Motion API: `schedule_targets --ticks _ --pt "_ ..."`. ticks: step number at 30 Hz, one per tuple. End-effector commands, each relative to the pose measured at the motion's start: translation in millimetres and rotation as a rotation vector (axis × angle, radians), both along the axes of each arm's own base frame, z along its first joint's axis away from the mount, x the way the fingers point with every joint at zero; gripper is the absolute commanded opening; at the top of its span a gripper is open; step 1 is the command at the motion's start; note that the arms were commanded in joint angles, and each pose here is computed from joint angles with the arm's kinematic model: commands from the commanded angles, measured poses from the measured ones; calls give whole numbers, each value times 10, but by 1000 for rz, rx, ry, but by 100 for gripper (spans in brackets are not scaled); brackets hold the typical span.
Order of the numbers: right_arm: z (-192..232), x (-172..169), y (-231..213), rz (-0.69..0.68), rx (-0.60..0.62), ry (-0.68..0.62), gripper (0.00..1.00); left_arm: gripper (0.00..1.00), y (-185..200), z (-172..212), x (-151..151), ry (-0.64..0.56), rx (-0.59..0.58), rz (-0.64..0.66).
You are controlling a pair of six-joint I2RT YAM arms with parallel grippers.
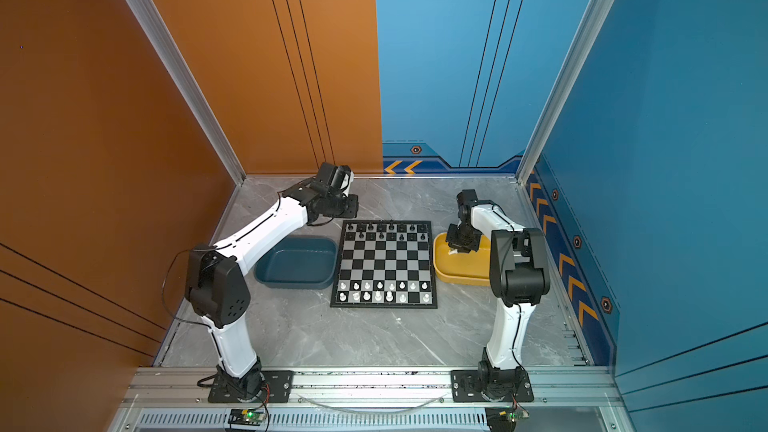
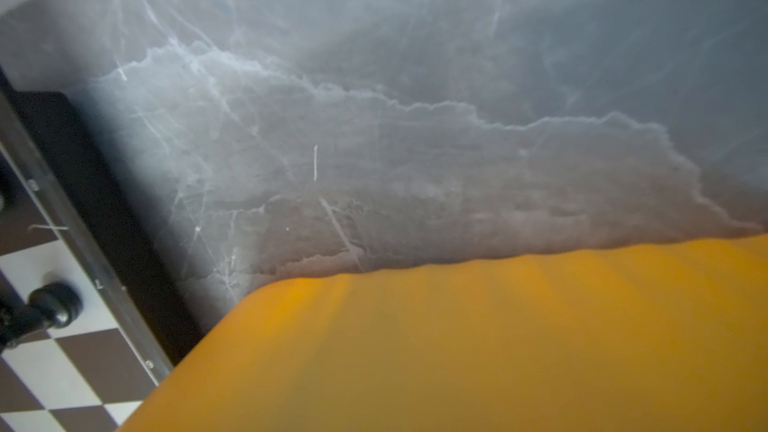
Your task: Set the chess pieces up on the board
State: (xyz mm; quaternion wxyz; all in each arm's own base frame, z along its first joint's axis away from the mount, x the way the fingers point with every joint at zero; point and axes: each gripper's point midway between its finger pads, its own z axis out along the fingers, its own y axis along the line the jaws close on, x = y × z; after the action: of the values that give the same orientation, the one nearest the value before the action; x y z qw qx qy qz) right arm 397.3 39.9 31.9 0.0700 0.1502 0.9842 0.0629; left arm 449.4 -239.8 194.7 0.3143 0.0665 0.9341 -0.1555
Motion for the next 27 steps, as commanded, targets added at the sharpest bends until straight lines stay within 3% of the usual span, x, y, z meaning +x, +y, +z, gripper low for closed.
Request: schedule_targets --ticks 1,27 --pt "-20 -68 -13 5 -28 32 23 20 -27 60 60 -7 -29 2" --pt "226 -109 -39 -4 -39 -22 12 19 -41 52 23 3 -39 -1"
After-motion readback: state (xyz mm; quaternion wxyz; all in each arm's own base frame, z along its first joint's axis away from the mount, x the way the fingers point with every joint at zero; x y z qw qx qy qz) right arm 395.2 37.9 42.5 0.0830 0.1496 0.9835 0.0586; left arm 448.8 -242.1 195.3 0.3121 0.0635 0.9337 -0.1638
